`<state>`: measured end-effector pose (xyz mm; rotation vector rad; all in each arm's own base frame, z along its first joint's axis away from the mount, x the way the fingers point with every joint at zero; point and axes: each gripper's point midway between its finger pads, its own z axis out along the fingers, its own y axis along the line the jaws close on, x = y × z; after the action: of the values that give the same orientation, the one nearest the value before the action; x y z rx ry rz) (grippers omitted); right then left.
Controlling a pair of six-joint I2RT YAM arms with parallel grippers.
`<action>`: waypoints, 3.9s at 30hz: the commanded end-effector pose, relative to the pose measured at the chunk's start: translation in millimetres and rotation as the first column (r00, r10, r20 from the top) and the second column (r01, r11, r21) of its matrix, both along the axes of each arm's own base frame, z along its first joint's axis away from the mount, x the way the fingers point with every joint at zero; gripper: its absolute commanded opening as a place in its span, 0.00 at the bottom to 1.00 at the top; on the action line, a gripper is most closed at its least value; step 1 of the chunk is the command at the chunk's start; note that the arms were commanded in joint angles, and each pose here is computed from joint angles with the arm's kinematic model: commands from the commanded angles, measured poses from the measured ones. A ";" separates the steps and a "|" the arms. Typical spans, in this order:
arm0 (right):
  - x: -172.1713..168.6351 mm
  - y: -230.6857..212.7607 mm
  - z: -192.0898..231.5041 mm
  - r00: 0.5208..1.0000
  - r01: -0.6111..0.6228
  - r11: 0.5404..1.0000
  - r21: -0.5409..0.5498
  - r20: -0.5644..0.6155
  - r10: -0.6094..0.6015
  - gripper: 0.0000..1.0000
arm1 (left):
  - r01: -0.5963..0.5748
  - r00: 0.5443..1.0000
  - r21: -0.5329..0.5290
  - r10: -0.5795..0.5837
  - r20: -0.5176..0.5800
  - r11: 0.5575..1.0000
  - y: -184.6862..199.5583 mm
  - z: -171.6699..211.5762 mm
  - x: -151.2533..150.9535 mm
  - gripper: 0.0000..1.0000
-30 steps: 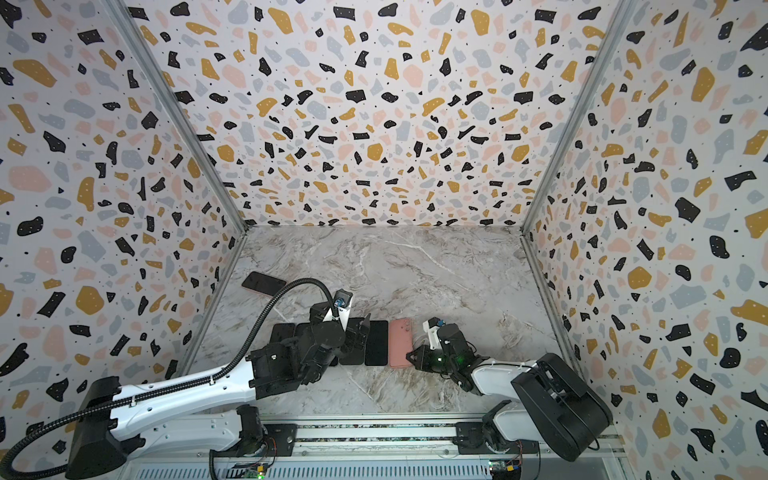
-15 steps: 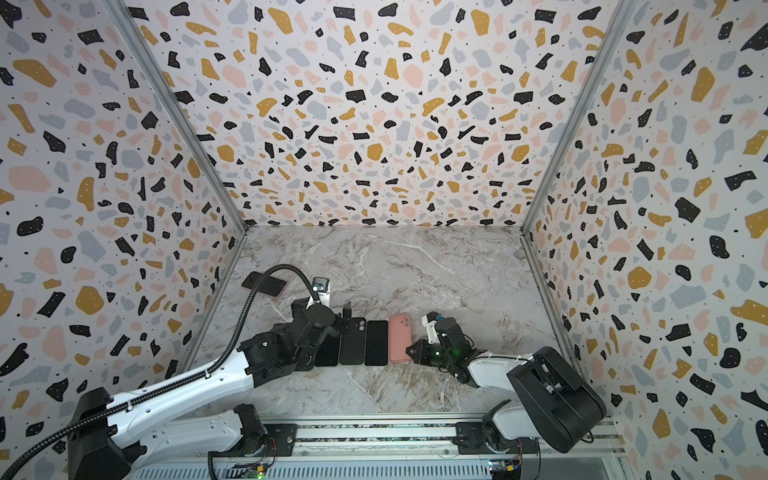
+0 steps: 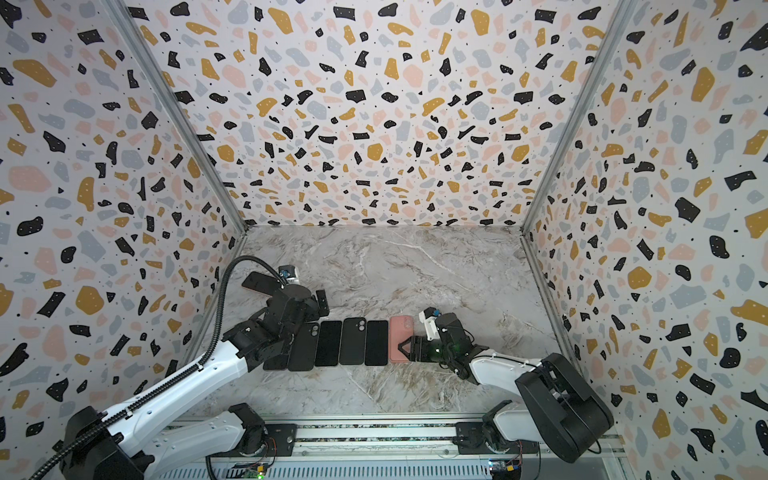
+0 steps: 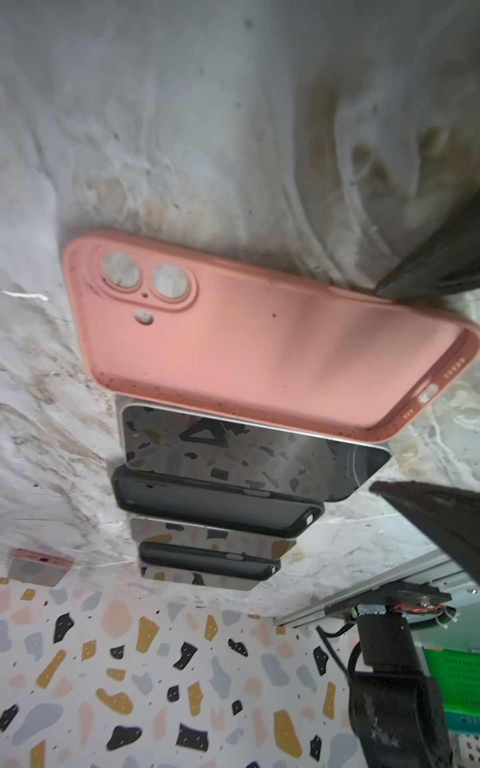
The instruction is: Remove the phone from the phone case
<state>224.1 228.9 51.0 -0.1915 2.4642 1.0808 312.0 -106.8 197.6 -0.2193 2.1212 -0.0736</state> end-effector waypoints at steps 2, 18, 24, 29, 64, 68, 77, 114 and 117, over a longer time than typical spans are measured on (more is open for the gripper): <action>5.2 -2.5 15.0 0.998 -0.036 0.999 -0.038 0.048 0.037 0.81 | -0.076 0.997 -0.061 0.074 -0.036 0.995 18.3 -1.3 9.3 0.99; 7.5 -25.8 89.1 0.962 0.006 0.997 -0.077 0.271 0.015 0.99 | -0.374 0.893 -0.196 0.296 -0.338 0.906 124.4 -83.7 76.8 1.00; 4.3 -16.6 103.6 0.945 -0.041 0.999 -0.032 0.325 0.049 0.99 | -0.448 0.835 -0.179 0.339 -0.434 0.876 134.5 -107.2 103.8 0.99; 2.1 -12.5 106.6 0.936 -0.069 0.997 -0.021 0.346 0.072 0.99 | -0.556 0.761 -0.145 0.430 -0.486 0.819 145.4 -116.5 107.2 0.99; -1.8 -8.0 93.5 0.921 -0.114 0.993 -0.022 0.373 0.114 0.99 | -0.734 0.495 0.025 0.560 -0.664 0.679 157.8 -180.4 128.6 0.99; -1.7 -8.5 90.9 0.921 -0.113 0.993 -0.023 0.373 0.113 0.99 | -0.754 0.468 0.049 0.587 -0.661 0.655 163.5 -181.8 130.4 1.00; -2.1 -11.5 82.0 0.925 -0.105 0.994 -0.039 0.363 0.112 0.99 | -0.782 0.423 0.093 0.635 -0.646 0.616 180.2 -179.7 141.0 1.00; 11.5 3.1 87.1 0.934 -0.125 0.992 0.015 0.340 0.113 1.00 | -0.678 0.641 -0.271 0.368 -0.674 0.683 147.2 -186.4 150.7 0.52; 16.3 9.1 94.0 0.931 -0.134 0.990 0.043 0.348 0.111 1.00 | -0.644 0.685 -0.338 0.320 -0.655 0.687 134.5 -177.2 148.4 0.50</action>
<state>228.9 225.9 112.9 -0.4700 2.2236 1.0100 463.0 57.0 27.7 -1.3687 2.4221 -0.1332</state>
